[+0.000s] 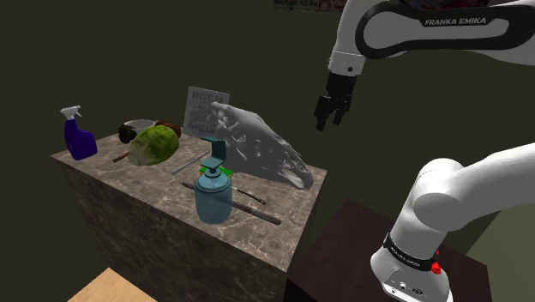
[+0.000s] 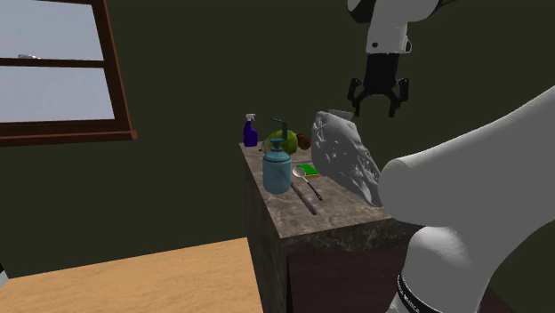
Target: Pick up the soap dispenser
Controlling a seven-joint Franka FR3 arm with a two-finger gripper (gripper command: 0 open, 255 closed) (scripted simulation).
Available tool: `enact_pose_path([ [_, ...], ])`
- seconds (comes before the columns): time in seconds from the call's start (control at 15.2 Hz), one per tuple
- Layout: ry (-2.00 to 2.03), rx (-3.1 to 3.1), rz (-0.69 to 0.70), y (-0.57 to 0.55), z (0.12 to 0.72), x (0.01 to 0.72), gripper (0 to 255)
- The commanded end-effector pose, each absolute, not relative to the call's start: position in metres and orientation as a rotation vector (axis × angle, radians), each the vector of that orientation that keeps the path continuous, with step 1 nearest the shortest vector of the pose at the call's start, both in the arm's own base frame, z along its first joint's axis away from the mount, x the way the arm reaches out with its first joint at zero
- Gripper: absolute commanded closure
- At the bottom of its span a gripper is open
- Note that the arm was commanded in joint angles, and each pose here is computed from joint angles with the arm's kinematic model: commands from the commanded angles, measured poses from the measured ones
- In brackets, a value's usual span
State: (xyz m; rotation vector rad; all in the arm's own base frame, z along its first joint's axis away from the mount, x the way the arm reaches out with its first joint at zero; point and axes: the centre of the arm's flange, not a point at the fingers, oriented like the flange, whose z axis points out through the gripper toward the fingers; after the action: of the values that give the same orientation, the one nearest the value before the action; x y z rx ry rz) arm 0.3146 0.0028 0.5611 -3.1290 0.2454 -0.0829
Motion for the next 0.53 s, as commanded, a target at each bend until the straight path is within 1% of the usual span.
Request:
enact_pose_path([
  [0.0,0.245,-3.129,-0.083,0.003,0.561,0.315,0],
  [0.46,0.137,-3.11,-0.02,0.062,0.558,0.387,0],
])
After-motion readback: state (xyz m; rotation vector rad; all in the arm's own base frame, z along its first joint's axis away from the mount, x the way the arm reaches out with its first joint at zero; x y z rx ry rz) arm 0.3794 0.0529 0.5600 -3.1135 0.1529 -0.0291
